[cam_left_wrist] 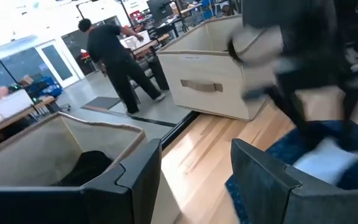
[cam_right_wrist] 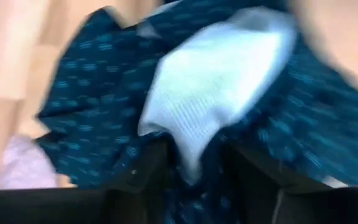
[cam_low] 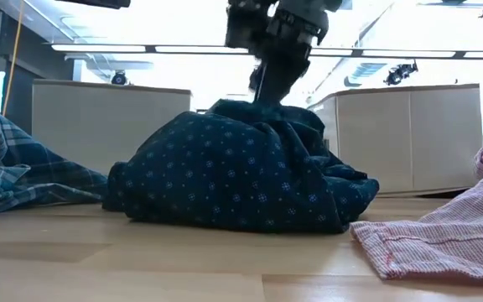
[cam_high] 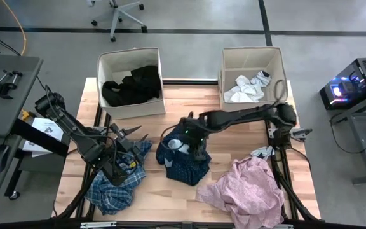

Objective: Sort clothes
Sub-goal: Put the dark blue shirt into the left laundry bin

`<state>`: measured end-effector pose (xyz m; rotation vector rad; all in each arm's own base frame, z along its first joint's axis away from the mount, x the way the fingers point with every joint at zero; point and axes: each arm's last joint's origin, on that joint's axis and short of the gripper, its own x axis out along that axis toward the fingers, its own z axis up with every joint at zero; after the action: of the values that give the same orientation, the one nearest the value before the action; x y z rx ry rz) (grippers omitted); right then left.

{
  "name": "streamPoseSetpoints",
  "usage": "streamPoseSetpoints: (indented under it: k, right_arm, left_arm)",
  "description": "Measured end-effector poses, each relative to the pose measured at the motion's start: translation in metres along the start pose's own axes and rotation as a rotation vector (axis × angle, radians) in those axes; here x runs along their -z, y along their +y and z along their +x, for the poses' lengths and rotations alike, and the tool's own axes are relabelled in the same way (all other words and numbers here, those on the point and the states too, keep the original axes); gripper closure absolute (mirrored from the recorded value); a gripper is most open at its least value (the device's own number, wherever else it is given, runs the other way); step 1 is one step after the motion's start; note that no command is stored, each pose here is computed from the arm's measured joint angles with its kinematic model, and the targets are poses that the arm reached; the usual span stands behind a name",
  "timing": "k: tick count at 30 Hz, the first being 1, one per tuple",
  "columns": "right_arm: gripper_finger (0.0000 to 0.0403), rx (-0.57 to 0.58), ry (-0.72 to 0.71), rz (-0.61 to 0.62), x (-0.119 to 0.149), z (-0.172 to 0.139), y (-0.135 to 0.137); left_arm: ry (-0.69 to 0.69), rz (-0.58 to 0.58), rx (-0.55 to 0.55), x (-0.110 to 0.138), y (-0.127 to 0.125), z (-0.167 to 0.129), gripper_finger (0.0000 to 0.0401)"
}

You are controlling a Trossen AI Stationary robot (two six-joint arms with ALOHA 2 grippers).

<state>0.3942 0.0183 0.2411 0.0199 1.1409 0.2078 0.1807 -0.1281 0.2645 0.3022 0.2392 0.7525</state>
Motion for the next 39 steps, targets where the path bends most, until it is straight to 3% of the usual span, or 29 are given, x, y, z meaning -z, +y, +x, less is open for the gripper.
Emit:
streamPoseSetpoints:
  k: [4,8,12,15,18,23,28,32,39]
  right_arm:
    - [0.0239,0.216,-0.056,-0.034,0.002,-0.041,0.016]
    - [0.0240,0.299,-0.158,-0.093,0.010,-0.068,0.042]
    - [0.0240,0.319,-0.284,-0.149,0.036,-0.062,0.061]
    - [0.0240,0.344,-0.368,-0.095,0.060,-0.053,0.070]
    - [0.0240,0.410,-0.451,-0.003,0.080,-0.048,0.076]
    - [0.0240,0.504,-0.541,0.072,0.104,-0.046,0.087]
    - [0.0240,0.512,-0.567,0.083,0.119,-0.053,0.097]
    - [0.0240,0.524,-0.596,0.095,0.126,-0.057,0.103]
    - [0.0240,0.539,-0.598,0.118,0.130,-0.055,0.104]
  left_arm:
    - [-0.002,-0.037,0.002,-0.003,-0.003,0.001,0.0217]
    - [0.042,-0.030,0.043,-0.007,-0.008,0.006,0.0217]
    - [0.111,0.019,0.135,-0.010,-0.017,0.015,0.0217]
    - [0.141,0.099,0.205,-0.010,-0.033,0.028,0.0217]
    - [0.166,0.175,0.338,-0.009,-0.053,0.050,0.0217]
    - [0.162,0.113,0.681,-0.005,-0.078,0.099,0.0216]
    - [0.128,0.041,0.842,0.005,-0.082,0.145,0.0196]
    - [0.160,0.016,0.981,0.021,-0.085,0.169,0.0155]
    - [0.386,0.125,0.980,0.084,-0.110,0.191,0.0101]
